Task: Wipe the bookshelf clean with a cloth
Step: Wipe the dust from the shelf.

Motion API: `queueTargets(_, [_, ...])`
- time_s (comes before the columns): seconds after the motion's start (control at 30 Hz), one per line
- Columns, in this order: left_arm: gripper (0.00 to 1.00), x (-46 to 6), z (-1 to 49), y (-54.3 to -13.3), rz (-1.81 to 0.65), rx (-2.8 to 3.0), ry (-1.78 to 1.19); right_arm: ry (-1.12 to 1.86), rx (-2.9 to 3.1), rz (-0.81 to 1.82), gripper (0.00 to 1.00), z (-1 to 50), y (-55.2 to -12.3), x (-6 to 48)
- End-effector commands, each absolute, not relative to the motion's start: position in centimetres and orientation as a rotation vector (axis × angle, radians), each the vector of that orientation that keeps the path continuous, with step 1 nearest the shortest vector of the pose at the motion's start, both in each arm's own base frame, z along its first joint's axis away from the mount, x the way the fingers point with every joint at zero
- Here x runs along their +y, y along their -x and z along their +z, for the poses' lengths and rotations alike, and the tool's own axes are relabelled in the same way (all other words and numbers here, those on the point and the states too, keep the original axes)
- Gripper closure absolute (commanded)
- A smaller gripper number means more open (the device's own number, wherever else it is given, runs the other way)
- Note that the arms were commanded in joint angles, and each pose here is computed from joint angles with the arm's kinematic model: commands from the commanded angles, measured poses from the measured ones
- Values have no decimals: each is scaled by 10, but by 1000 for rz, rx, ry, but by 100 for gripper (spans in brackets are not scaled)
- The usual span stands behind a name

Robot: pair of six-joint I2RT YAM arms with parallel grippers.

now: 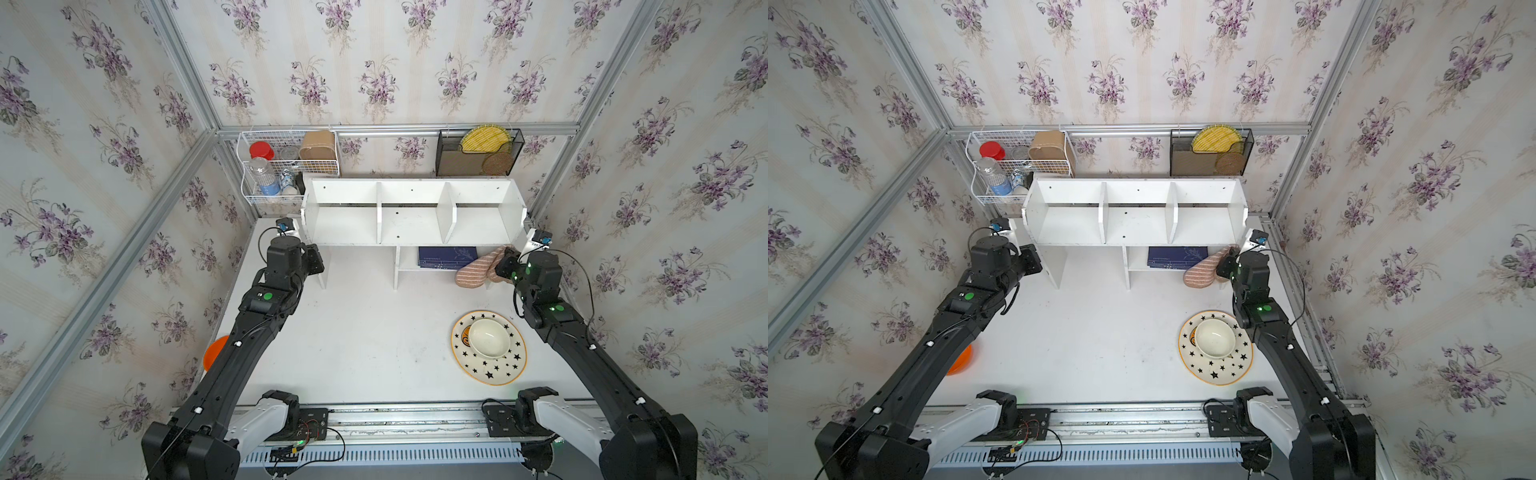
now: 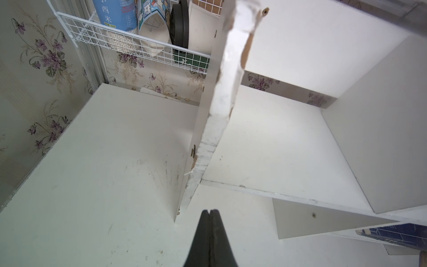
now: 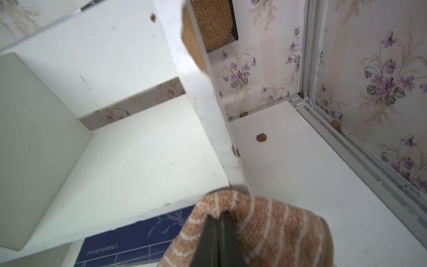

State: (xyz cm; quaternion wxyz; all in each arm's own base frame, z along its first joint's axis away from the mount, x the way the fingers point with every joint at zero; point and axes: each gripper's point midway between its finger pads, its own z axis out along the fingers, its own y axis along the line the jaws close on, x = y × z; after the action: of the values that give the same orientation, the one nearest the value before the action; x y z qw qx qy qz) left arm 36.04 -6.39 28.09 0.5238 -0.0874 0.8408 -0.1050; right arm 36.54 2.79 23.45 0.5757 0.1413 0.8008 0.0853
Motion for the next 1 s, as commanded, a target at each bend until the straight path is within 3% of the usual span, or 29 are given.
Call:
queueTargets(0.0, [100,-64,290,-364,-253,1974,203,-390,1936,180,100,200,-355,22])
queueTargets(0.23, [100,-64,289,-364,-255,1977,203,-396,2024,301,100,153,-344,39])
queueTargets(0.63, [100,-64,290,-363,-254,1972,202,-258,1795,424,100,292,-340,62])
queueTargets(0.77, [100,-65,291,-363,-259,1970,200,-147,1757,510,100,317,-328,102])
queueTargets(0.97, [100,-65,290,-363,-267,1971,199,112,1731,653,100,337,-300,216])
